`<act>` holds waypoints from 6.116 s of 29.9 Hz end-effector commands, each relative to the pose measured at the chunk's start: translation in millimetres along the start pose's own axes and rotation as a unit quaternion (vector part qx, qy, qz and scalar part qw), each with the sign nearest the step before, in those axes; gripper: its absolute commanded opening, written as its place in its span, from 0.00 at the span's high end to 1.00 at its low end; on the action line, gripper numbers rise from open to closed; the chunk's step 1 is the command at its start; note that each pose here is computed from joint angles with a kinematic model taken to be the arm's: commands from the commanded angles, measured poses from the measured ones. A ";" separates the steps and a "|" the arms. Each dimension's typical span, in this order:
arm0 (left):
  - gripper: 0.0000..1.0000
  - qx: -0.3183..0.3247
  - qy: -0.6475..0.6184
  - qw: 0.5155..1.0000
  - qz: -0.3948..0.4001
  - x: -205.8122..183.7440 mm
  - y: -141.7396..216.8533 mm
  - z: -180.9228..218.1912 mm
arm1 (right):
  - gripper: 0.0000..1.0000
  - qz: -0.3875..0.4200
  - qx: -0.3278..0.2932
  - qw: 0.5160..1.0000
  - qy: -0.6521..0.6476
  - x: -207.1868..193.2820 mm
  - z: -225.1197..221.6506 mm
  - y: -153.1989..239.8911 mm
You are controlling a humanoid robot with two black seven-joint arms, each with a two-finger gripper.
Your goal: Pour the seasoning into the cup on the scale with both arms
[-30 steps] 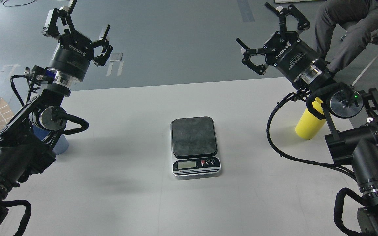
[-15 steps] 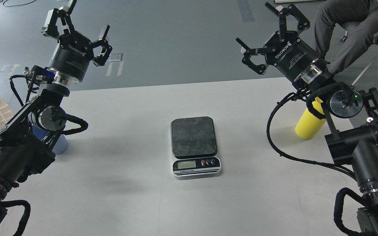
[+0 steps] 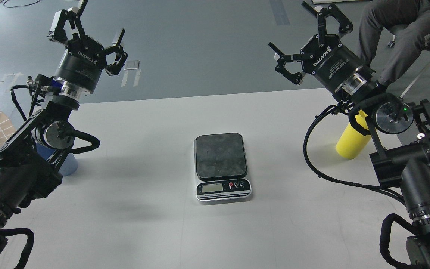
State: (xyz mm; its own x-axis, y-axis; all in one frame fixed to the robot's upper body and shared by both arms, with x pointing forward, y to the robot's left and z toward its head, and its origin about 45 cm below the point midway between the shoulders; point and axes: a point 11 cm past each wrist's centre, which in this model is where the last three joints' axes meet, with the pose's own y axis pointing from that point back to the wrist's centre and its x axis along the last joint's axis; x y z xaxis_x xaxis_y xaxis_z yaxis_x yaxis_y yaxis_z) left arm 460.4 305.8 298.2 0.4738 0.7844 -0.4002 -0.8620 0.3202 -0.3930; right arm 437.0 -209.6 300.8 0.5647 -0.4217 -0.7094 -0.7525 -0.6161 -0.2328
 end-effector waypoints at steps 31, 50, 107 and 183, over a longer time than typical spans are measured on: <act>0.02 0.233 -0.801 0.492 -0.249 50.5 90.2 19.6 | 0.00 0.002 -0.001 1.000 -0.001 1.5 1.3 2.2; 0.03 0.369 -0.817 0.404 -0.181 136.3 198.2 101.7 | 0.00 0.002 -0.001 1.000 -0.002 1.6 2.4 2.2; 0.48 0.436 -0.747 0.477 -0.156 151.8 247.9 52.8 | 0.00 0.008 0.000 1.000 -0.006 5.8 4.7 6.6; 1.00 0.224 -0.694 0.477 -0.490 -103.7 13.5 -62.0 | 0.00 0.005 0.002 1.000 -0.004 3.7 2.2 4.6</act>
State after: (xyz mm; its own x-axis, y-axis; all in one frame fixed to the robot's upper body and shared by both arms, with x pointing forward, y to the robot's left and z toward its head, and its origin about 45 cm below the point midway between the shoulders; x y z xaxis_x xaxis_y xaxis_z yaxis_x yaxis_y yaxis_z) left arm 413.1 212.0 290.6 0.3880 -0.3112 0.8676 -0.4863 0.7305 0.4795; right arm 434.8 -212.5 295.5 0.5541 -0.4224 -0.7173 -0.7593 -0.6097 -0.2275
